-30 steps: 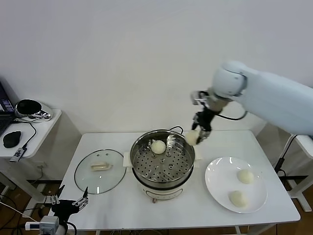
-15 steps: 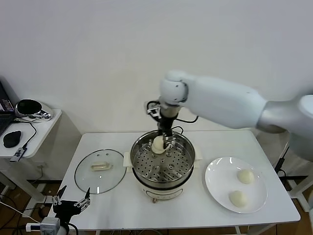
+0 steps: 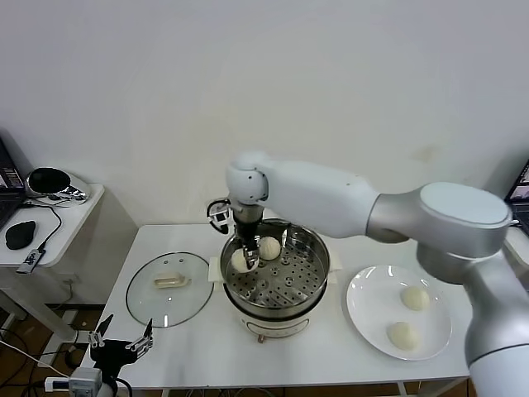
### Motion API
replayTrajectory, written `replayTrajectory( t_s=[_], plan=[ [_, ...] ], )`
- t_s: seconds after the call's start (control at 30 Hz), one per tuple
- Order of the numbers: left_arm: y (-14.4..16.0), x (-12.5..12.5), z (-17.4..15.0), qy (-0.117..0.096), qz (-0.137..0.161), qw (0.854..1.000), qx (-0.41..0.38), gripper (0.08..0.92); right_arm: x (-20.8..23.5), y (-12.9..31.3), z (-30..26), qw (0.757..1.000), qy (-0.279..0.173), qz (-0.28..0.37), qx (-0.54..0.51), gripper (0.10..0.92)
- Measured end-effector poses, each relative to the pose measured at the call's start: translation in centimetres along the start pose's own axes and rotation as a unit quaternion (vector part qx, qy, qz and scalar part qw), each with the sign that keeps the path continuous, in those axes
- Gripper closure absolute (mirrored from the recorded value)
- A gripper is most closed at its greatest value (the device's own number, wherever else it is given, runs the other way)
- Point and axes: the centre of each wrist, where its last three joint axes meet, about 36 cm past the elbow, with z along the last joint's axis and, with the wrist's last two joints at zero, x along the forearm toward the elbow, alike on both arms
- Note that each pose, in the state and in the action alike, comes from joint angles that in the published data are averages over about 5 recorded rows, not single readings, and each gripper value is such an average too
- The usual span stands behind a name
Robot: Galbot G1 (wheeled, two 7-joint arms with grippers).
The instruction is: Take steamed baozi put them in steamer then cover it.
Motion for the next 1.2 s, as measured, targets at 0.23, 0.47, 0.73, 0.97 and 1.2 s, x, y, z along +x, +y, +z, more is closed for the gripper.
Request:
replayTrajectory(
  t_s=[0.23,0.47,0.73,0.97,1.2],
  plan=[
    [-0.2,-0.1,0.0,0.000,0.002,1.000,0.002,0.177,-1.0,0.2,-0.9,1.000,0.002,0.001,0.005,0.406],
    [-0.4,0.3,0.0,0.002,0.002,1.000,0.005,0.177,-0.3,0.5,-0.5,1.000,-0.003,0.002,0.004,0.228],
    [-0.3,0.6,-0.3,0.003,0.000,1.000,0.006,0.177,3.5,1.8,2.4,1.000,-0.017,0.017,-0.002,0.200],
    [-0.2,0.8,-0.5,0.004,0.002,1.000,0.007,0.177,9.0,4.7,8.2,0.998,-0.032,0.044,-0.013,0.200],
    [-0.4,1.0,-0.6,0.005,0.004,1.000,0.008,0.177,13.0,9.8,16.3,0.996,-0.037,0.070,-0.041,0.200]
  ],
)
